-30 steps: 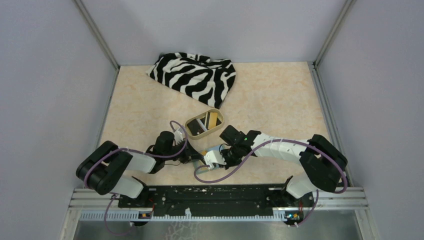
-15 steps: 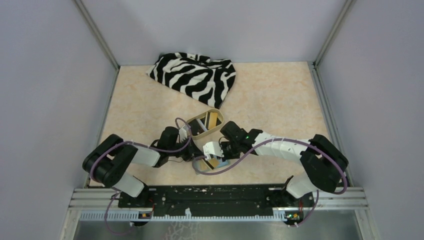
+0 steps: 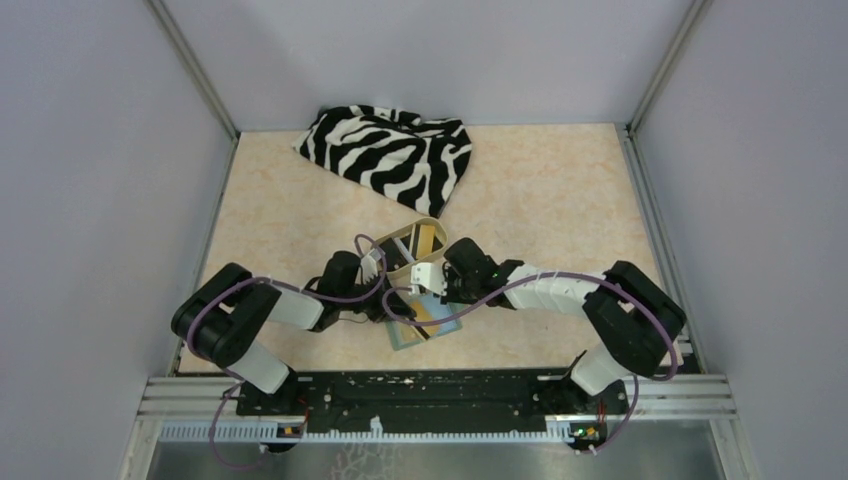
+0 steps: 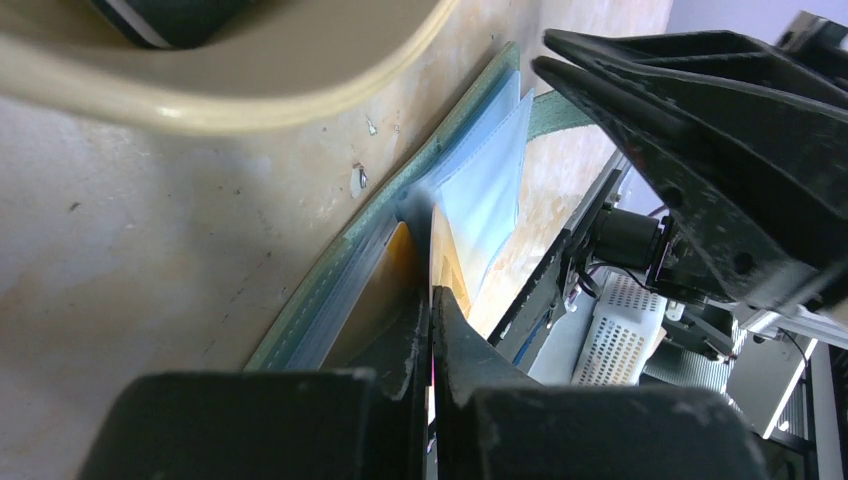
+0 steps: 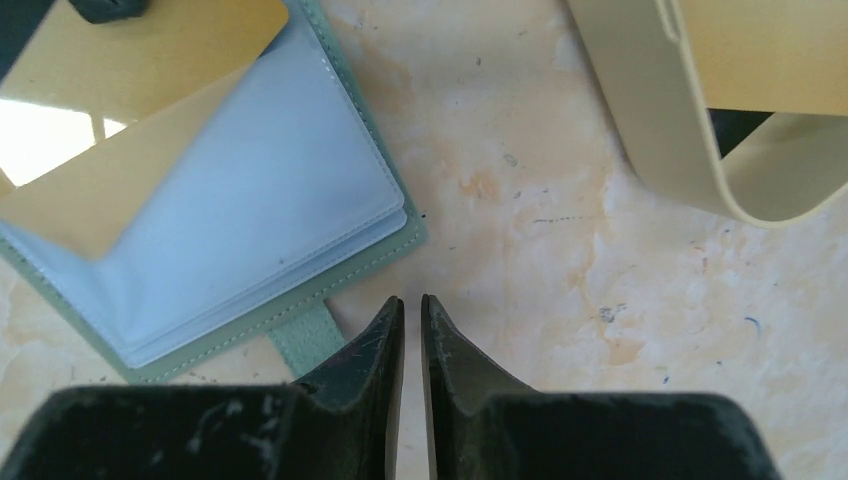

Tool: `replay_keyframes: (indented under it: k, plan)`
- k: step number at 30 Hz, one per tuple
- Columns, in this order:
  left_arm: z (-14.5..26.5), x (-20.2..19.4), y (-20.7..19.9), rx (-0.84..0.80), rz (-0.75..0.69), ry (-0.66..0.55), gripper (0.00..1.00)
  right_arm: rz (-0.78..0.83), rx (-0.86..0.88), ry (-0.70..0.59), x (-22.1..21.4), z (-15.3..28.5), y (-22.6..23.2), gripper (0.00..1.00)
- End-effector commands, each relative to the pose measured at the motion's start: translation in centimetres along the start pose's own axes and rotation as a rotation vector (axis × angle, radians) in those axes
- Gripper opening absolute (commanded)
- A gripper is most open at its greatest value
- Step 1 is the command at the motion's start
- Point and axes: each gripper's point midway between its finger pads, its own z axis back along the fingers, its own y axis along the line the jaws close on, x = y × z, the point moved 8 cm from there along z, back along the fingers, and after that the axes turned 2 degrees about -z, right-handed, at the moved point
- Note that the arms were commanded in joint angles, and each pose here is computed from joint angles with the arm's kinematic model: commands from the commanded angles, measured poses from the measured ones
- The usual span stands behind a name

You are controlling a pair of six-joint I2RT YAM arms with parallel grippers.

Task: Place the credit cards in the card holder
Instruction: Insert the credit card into the card holder.

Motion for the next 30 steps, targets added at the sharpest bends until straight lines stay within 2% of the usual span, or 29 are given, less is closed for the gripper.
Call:
replay_keyframes:
  k: [1, 10, 30]
  plan:
    - [0.2, -1.7, 1.9, 0.092, 0.028, 0.055, 0.03, -0.053, -0.048, 0.003, 0.6, -1.1, -0.5, 0.11]
    - [0.2, -1.7, 1.8, 0.078, 0.015, 0.068, 0.04, -0.022, 0.039, 0.005, 1.7, -2.4, 1.5, 0.11]
    - [1.4, -2.0, 2.6, 0.083, 0.048, 0.041, 0.06, -0.052, 0.111, -0.033, 3.4, -3.2, 2.5, 0.11]
